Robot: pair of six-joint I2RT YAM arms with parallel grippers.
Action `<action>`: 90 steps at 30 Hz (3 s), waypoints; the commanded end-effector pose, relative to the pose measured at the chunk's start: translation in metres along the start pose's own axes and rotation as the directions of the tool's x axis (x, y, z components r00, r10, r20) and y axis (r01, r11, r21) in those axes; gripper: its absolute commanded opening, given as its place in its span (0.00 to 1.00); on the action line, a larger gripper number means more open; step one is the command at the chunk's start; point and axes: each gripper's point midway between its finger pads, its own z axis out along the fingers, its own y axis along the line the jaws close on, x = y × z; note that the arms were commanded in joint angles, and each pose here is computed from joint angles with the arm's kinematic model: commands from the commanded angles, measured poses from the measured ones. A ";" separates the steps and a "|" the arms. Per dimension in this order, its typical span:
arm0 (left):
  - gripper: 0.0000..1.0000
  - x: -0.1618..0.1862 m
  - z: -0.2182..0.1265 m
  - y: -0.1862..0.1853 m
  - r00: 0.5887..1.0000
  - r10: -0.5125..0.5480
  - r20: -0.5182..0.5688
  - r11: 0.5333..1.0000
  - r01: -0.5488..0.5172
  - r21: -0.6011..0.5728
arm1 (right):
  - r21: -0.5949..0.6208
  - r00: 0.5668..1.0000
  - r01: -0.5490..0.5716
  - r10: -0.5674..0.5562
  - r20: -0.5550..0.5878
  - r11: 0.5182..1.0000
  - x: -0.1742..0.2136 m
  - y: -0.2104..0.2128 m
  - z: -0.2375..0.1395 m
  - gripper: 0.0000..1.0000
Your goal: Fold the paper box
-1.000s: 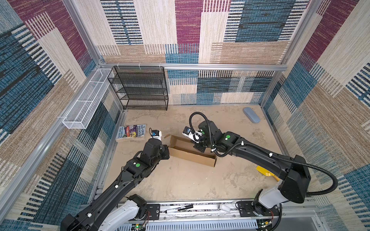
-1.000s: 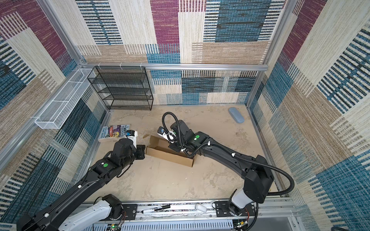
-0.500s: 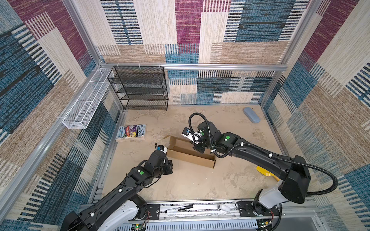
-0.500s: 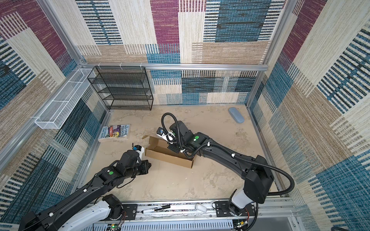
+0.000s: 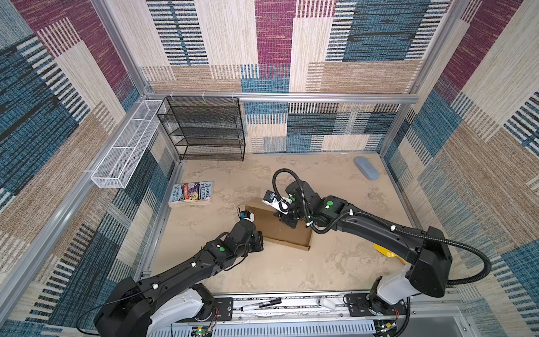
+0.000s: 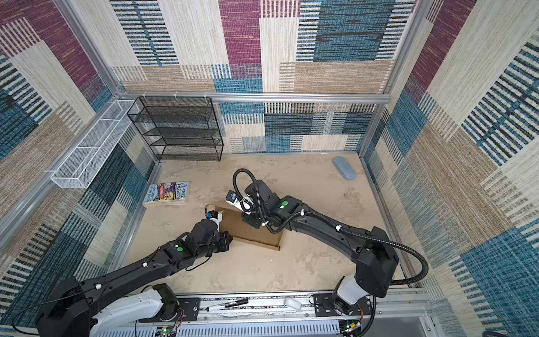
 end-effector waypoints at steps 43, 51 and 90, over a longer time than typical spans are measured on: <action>0.00 -0.025 -0.084 0.064 0.977 0.046 0.206 0.962 0.012 -0.274 | -0.227 0.983 -0.180 0.165 -0.081 0.957 0.083 0.064 0.055 0.67; 0.00 -0.060 -0.086 0.056 0.973 0.089 0.213 0.957 -0.024 -0.289 | -0.228 0.972 -0.213 0.182 -0.149 0.950 0.108 0.062 0.066 0.67; 0.09 -0.162 0.021 0.045 0.991 0.127 0.043 0.984 -0.120 -0.129 | 0.113 0.635 -0.771 0.741 0.218 0.627 0.115 -0.069 -0.056 0.78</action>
